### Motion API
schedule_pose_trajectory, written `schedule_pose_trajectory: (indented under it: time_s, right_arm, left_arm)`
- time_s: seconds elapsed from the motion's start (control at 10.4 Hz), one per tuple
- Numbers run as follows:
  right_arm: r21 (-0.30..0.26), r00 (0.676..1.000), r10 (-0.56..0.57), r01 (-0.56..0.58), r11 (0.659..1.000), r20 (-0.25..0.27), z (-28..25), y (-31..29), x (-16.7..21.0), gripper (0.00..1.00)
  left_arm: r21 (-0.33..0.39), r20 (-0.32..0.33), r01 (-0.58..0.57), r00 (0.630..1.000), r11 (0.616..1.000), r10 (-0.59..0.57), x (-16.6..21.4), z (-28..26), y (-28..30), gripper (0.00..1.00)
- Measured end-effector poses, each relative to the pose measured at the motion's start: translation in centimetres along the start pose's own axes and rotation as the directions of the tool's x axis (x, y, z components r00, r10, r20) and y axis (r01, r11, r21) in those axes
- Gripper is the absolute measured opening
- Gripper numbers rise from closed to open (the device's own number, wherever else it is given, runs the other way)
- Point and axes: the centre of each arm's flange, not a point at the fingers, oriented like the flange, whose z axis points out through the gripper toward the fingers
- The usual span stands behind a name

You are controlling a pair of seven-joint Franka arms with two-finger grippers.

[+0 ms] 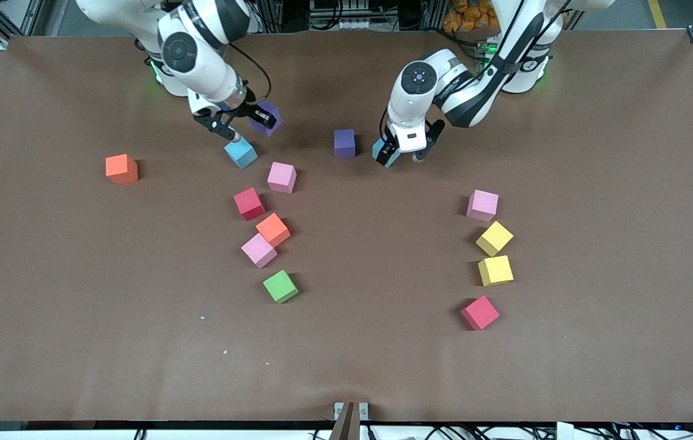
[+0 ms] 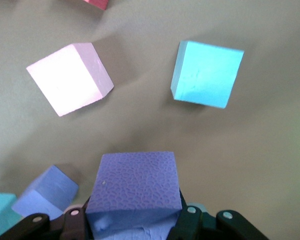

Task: Arrange 11 blocks into digit 3
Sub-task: 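Grasp the cyan block with the left gripper while the right gripper carries purple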

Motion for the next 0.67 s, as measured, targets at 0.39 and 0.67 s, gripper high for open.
schedule_pose_trajectory:
  time_s: [0.39,0.67]
  right_arm:
    - [0.057,0.933,0.360,-0.359,0.932,-0.020,2.5,-2.2,-3.6,0.56]
    - [0.051,0.838,0.545,-0.544,0.837,-0.008,4.1,-4.9,-5.9,0.56]
  left_arm:
    - [0.029,0.015,0.008,1.000,1.000,-0.009,0.0,1.8,-0.4,0.87]
    - [0.014,0.019,0.108,0.994,0.994,-0.108,0.5,1.7,0.0,0.59]
